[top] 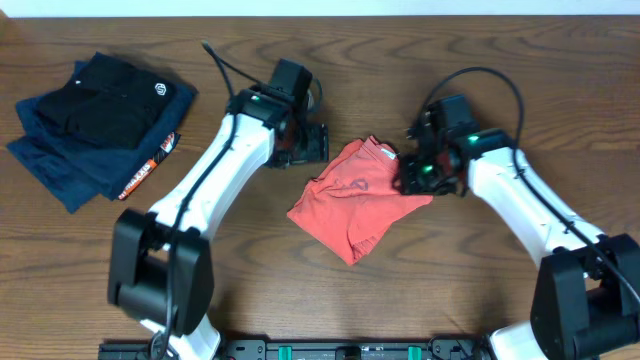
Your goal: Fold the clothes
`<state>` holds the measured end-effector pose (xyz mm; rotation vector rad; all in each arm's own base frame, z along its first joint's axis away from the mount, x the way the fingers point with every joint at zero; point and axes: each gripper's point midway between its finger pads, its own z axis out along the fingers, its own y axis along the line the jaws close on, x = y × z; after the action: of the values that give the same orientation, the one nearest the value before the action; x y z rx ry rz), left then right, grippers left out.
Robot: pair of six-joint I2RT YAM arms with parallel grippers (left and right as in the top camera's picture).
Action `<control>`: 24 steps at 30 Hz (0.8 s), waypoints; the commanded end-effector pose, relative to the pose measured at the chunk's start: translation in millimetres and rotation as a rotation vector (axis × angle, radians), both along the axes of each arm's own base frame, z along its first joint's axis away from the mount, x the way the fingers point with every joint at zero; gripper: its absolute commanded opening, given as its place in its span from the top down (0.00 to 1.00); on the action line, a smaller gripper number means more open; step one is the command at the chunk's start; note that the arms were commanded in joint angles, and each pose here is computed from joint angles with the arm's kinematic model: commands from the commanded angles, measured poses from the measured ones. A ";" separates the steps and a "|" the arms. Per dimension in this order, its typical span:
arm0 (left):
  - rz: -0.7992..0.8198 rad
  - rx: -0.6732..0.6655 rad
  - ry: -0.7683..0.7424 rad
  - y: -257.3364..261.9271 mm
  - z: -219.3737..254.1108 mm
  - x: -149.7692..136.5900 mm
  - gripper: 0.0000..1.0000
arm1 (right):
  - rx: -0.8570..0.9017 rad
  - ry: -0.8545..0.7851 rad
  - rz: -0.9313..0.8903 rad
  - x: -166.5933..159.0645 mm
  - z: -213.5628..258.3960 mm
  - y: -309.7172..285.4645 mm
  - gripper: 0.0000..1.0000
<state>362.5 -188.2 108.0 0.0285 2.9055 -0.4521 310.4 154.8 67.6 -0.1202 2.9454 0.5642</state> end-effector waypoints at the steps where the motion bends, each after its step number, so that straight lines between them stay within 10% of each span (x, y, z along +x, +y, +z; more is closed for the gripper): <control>1: -0.042 0.029 -0.001 5.1 -8.7 1.1 0.29 | 0.066 0.041 0.075 -24.2 3.6 33.8 0.57; 14: -0.116 0.070 0.106 -16.8 -56.4 -21.9 0.29 | -0.027 -0.050 0.045 -48.2 -54.7 55.3 0.53; 17: -0.137 0.085 0.136 -22.3 -67.7 -28.9 0.29 | -0.034 -0.042 0.020 -54.4 -64.8 51.8 0.64; 20: -0.153 0.099 0.165 -26.3 -79.3 -35.3 0.29 | -0.056 -0.026 0.016 -60.3 -71.1 45.3 0.99; 24: -0.168 0.118 0.203 -28.4 -92.1 -43.5 0.30 | -0.072 0.002 0.011 -65.7 -69.5 39.8 0.99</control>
<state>326.5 -219.1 28.6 0.2394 3.1034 -0.3612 255.0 203.6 3.1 -0.1790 2.9275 0.5089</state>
